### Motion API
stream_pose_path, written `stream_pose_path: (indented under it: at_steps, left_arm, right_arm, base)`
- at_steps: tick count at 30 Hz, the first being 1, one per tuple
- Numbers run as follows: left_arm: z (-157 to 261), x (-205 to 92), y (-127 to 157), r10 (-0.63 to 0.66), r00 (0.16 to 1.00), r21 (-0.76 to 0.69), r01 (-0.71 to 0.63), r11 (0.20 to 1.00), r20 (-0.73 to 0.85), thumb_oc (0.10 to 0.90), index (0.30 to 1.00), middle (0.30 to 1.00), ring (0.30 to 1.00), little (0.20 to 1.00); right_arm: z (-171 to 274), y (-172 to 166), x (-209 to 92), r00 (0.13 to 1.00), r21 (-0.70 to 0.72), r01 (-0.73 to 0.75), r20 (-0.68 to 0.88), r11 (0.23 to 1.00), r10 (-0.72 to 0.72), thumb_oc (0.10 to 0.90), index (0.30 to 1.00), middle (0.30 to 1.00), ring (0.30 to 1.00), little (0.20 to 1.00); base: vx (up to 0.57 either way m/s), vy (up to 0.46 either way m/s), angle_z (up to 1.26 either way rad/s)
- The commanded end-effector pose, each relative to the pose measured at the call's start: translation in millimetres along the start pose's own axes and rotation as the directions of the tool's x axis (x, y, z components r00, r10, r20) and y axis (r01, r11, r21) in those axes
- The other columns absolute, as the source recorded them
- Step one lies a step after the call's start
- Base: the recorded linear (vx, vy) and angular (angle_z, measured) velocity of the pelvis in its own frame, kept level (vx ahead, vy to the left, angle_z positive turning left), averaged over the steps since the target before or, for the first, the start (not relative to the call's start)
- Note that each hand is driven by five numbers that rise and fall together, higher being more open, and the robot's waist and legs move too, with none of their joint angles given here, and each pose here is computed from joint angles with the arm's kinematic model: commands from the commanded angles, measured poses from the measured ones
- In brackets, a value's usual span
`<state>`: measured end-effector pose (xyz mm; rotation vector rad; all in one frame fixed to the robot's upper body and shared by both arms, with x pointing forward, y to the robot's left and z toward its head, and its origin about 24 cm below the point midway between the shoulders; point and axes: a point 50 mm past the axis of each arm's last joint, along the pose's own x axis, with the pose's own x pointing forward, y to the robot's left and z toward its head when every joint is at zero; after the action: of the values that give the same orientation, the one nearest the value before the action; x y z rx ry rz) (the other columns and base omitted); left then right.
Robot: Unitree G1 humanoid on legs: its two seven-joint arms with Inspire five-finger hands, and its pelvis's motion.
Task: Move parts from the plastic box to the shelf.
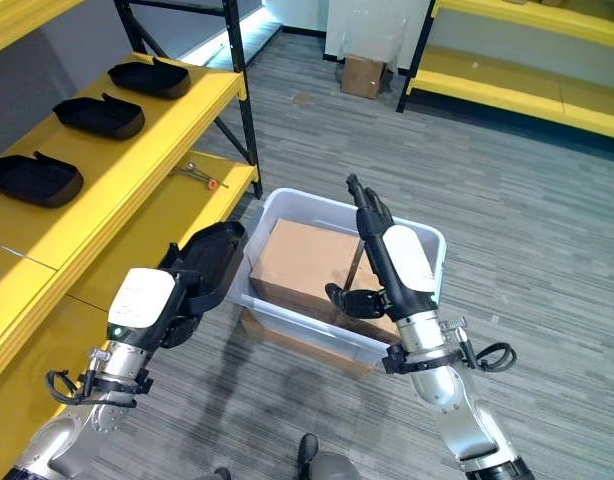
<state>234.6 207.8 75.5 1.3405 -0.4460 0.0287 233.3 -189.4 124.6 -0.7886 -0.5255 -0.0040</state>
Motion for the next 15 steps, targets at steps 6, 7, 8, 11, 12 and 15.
stream_pose_path:
  at_steps: [6, 7, 8, 11, 12, 15]
  left_arm:
    - [3.5, 12.9, 50.8, 0.3, 0.952, 0.068, -0.304, 0.95, 0.068, 0.4, 0.3, 0.3, 0.3, 0.3]
    - [3.1, 12.1, 51.5, 0.305, 0.95, 0.069, -0.31, 0.948, 0.065, 0.4, 0.3, 0.3, 0.3, 0.3]
    - [1.5, 10.8, 53.0, 0.31, 0.949, 0.078, -0.314, 0.946, 0.061, 0.4, 0.3, 0.3, 0.3, 0.3]
    - [-3.3, 6.1, 58.7, 0.329, 0.943, 0.112, -0.333, 0.936, 0.048, 0.4, 0.3, 0.3, 0.3, 0.3]
    - [-3.7, 5.5, 59.5, 0.33, 0.943, 0.115, -0.333, 0.936, 0.047, 0.4, 0.3, 0.3, 0.3, 0.3]
    - [-5.7, 6.8, 66.3, 0.361, 0.931, 0.129, -0.365, 0.922, 0.051, 0.4, 0.3, 0.3, 0.3, 0.3]
  right_arm:
    - [8.2, -13.0, -0.4, 0.993, 0.047, 0.093, 0.066, 0.995, -0.096, 0.9, 1.0, 1.0, 1.0, 1.0]
    - [8.4, -12.2, 0.4, 0.994, 0.044, 0.086, 0.067, 0.995, -0.089, 0.9, 1.0, 1.0, 1.0, 1.0]
    - [8.7, -11.3, 1.8, 0.994, 0.046, 0.081, 0.069, 0.996, -0.084, 0.9, 1.0, 1.0, 1.0, 1.0]
    - [10.3, -7.6, 6.4, 0.995, 0.056, 0.067, 0.077, 0.996, -0.071, 0.9, 1.0, 1.0, 1.0, 1.0]
    - [10.5, -6.9, 7.1, 0.994, 0.059, 0.065, 0.078, 0.996, -0.07, 0.9, 1.0, 1.0, 1.0, 1.0]
    - [19.2, 2.0, 18.3, 0.992, 0.101, 0.044, 0.115, 0.994, -0.056, 0.9, 1.0, 1.0, 1.0, 1.0]
  base:
    - [0.04, 0.218, 0.01]
    - [0.01, 0.169, 0.11]
    - [0.0, 0.161, 0.12]
    - [-0.01, 0.194, 0.24]
    - [-0.03, 0.275, 0.17]
    - [-0.05, 0.317, 0.08]
